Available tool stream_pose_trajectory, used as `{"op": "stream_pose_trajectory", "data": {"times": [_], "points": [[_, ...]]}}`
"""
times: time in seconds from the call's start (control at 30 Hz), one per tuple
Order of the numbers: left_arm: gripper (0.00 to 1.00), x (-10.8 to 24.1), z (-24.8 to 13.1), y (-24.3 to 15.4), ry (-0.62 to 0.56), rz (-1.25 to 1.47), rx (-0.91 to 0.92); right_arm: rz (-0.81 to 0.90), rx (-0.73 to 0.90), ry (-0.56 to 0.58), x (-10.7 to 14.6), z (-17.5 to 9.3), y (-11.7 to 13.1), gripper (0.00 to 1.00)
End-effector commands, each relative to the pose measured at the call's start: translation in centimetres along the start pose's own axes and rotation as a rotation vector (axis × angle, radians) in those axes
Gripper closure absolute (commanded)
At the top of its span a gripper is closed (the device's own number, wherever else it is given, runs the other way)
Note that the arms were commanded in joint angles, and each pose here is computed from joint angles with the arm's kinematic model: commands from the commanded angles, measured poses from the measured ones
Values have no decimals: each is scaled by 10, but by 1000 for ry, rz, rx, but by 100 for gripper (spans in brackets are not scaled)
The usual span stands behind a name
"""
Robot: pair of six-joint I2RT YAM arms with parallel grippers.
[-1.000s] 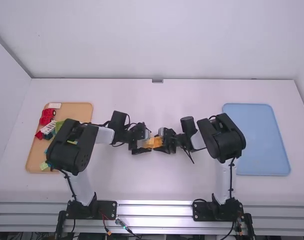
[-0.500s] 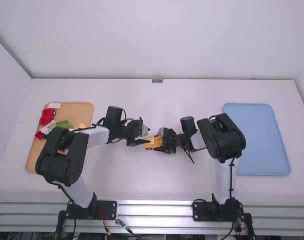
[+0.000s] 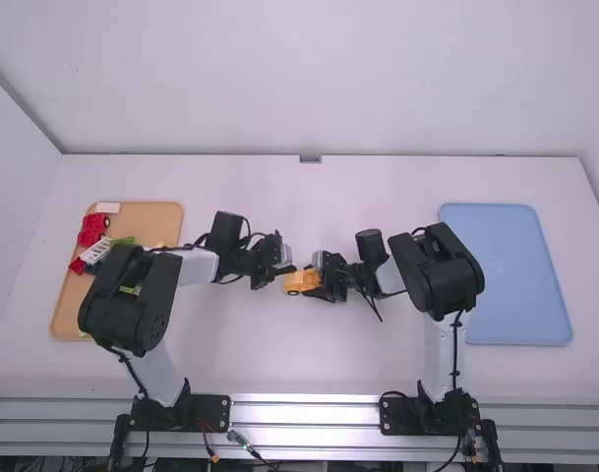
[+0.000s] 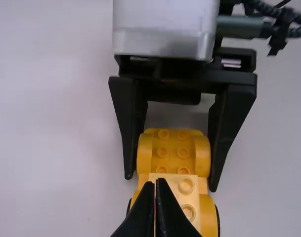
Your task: Assemble lego blocks to make yellow taxi
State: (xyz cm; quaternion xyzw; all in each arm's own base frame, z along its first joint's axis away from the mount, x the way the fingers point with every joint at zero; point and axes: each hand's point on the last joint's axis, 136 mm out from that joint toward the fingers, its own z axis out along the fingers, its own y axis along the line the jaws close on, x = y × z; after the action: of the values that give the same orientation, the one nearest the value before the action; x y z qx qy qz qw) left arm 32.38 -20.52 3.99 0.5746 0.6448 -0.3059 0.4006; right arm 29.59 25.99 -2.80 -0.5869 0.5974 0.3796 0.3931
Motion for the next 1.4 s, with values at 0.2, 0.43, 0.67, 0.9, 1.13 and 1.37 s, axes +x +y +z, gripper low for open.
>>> {"op": "stream_pose_trajectory", "data": {"times": [0.2,0.43,0.67,0.9,1.13,1.37], "points": [[98,15,9,-7,13,-66,34,51,11,50,15,1,4,42],[98,28,19,-14,64,-86,48,51,12,51,15,1,4,42],[98,48,18,-20,145,-144,53,51,12,51,15,1,4,42],[98,77,14,-31,294,-197,38,50,12,51,15,1,4,42],[98,81,13,-34,313,-205,37,50,12,50,15,1,4,42],[98,63,12,-22,270,-194,45,50,12,51,15,1,4,42]]}}
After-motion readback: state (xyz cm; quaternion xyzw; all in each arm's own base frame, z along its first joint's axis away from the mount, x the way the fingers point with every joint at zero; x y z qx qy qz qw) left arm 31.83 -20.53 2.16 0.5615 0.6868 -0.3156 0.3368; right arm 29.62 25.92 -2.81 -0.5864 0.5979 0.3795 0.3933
